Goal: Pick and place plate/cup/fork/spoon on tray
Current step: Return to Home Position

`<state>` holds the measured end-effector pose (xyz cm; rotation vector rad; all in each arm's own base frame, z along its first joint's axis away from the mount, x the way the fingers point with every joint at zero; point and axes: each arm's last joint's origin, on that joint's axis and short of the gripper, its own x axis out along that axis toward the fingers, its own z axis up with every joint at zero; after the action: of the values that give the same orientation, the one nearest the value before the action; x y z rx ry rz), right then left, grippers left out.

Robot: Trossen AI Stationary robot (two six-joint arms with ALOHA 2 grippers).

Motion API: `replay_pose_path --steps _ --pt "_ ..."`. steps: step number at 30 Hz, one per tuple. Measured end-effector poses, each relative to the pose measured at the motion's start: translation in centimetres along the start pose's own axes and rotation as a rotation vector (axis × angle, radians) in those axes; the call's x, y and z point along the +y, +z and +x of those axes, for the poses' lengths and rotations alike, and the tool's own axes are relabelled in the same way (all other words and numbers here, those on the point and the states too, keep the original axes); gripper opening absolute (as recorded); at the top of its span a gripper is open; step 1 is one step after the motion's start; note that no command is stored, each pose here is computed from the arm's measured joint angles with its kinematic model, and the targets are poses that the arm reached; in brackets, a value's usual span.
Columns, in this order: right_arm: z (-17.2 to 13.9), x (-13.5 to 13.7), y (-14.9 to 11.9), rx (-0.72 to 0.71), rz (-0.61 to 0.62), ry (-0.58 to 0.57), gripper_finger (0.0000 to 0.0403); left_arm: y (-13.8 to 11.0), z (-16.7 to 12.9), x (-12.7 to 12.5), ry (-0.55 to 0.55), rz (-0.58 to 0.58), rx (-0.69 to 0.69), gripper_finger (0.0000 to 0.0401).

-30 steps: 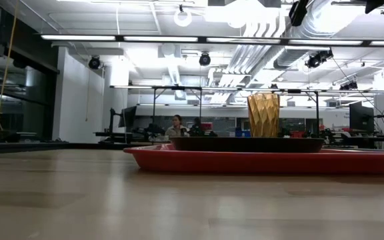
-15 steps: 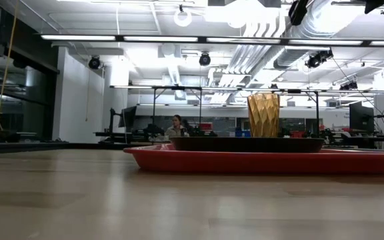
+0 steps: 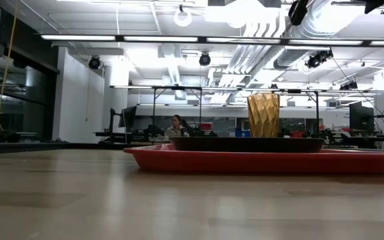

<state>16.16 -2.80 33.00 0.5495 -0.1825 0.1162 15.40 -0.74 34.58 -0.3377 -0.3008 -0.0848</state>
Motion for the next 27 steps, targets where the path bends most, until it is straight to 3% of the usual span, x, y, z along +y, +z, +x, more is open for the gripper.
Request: replay_pose_path --steps 27 --pt "0.0 -0.1 0.1 -0.025 0.070 -0.036 0.0000 2.5 -9.5 -0.6 0.004 0.131 -0.035 0.0000"
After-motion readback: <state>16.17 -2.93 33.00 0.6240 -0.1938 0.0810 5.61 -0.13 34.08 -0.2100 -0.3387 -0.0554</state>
